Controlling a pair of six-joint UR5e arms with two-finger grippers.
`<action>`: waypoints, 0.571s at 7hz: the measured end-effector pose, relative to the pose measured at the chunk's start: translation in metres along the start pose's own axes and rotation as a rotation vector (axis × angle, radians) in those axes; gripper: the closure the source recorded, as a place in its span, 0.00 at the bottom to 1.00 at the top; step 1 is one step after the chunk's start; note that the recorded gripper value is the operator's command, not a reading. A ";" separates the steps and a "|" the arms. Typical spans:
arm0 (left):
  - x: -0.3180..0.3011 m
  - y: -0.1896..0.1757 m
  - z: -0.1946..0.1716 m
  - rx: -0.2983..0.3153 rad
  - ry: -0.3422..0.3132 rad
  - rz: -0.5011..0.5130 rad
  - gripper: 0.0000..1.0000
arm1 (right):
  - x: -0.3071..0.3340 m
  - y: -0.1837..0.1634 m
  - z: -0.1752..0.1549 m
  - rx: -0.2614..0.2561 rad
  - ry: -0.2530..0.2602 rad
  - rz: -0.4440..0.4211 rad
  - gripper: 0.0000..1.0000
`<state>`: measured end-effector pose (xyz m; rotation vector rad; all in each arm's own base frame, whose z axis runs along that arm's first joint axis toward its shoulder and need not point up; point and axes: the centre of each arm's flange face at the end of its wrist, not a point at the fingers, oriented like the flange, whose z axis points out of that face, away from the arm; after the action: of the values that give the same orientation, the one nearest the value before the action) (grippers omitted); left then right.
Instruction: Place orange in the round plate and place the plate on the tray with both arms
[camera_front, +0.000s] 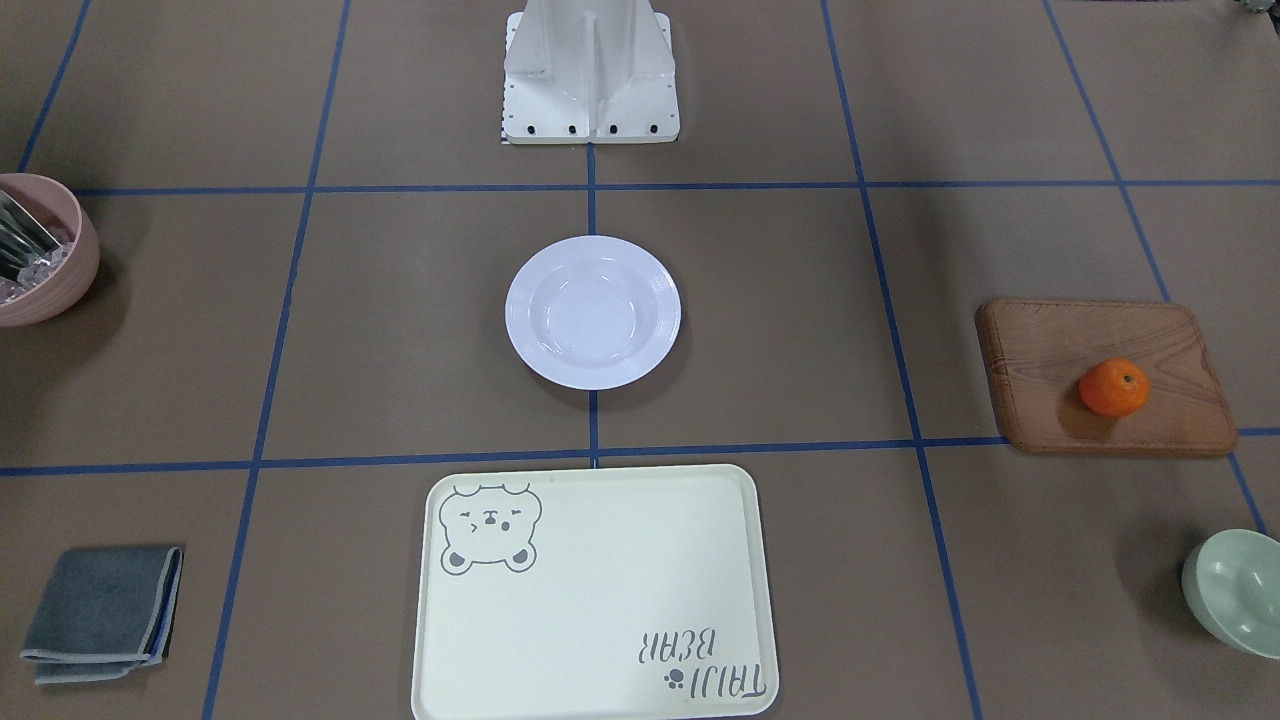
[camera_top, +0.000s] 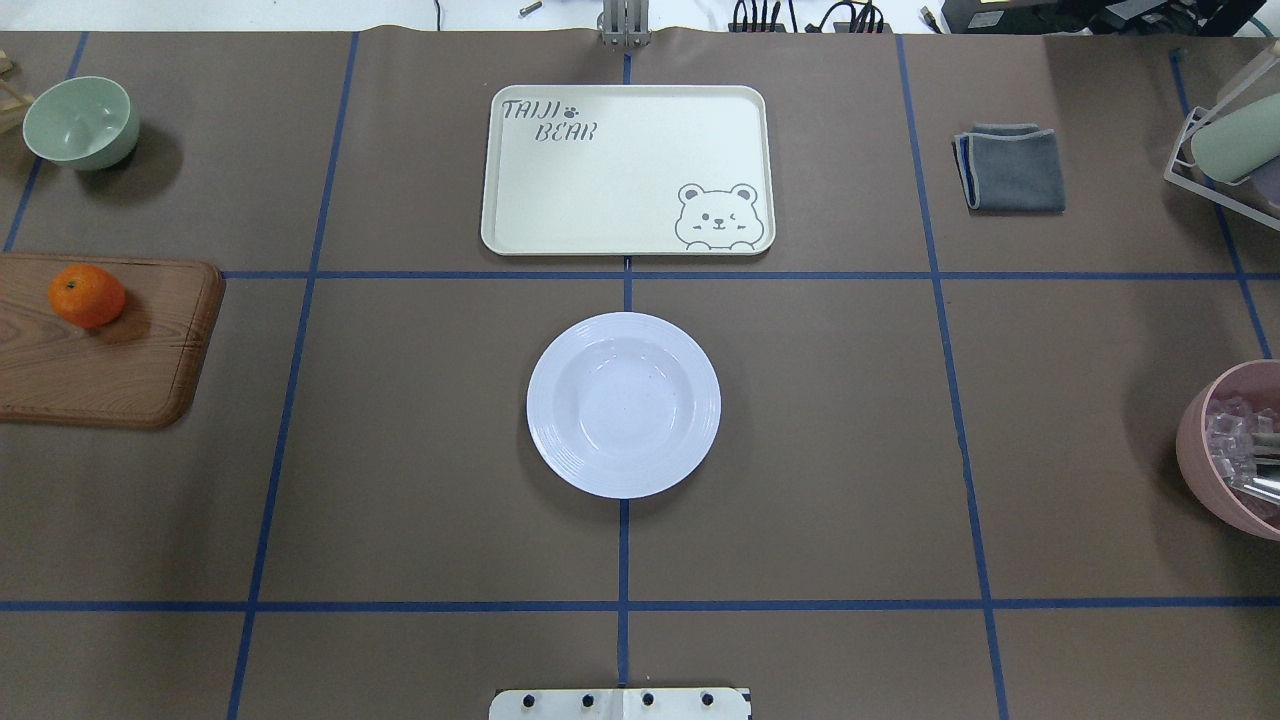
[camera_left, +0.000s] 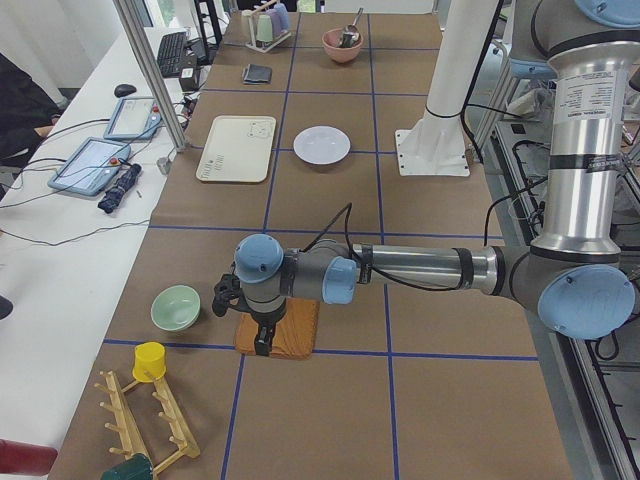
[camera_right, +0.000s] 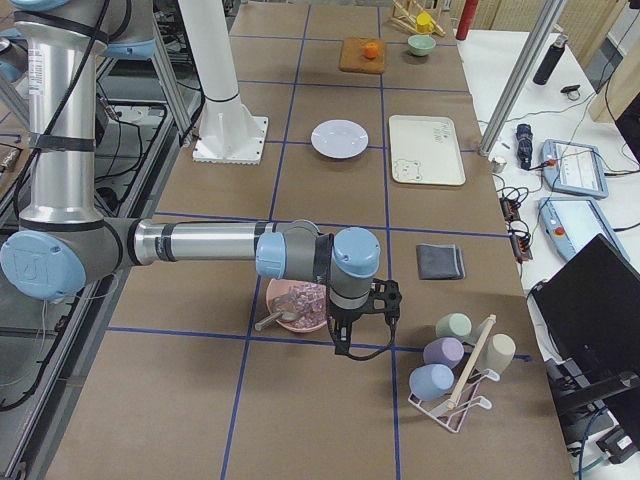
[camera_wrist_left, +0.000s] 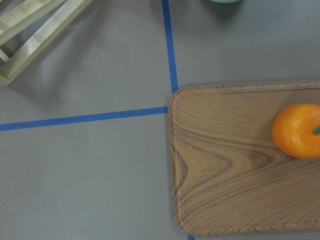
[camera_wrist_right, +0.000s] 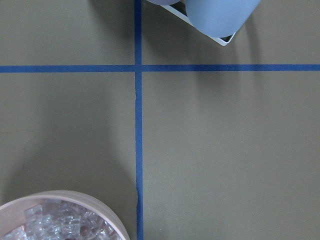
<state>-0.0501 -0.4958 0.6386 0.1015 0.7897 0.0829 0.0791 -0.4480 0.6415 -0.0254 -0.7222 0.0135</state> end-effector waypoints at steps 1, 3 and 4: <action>0.000 0.000 0.000 0.000 0.000 -0.001 0.02 | -0.001 0.000 -0.001 0.001 0.000 -0.001 0.00; 0.004 -0.001 -0.003 0.006 0.001 0.007 0.02 | -0.003 -0.001 -0.003 0.007 -0.001 -0.006 0.00; 0.012 -0.006 -0.007 0.018 0.003 0.027 0.02 | -0.004 -0.002 -0.005 0.011 -0.001 -0.013 0.00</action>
<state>-0.0467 -0.4996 0.6243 0.1293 0.7921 0.1019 0.0790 -0.4499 0.6348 -0.0102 -0.7237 0.0055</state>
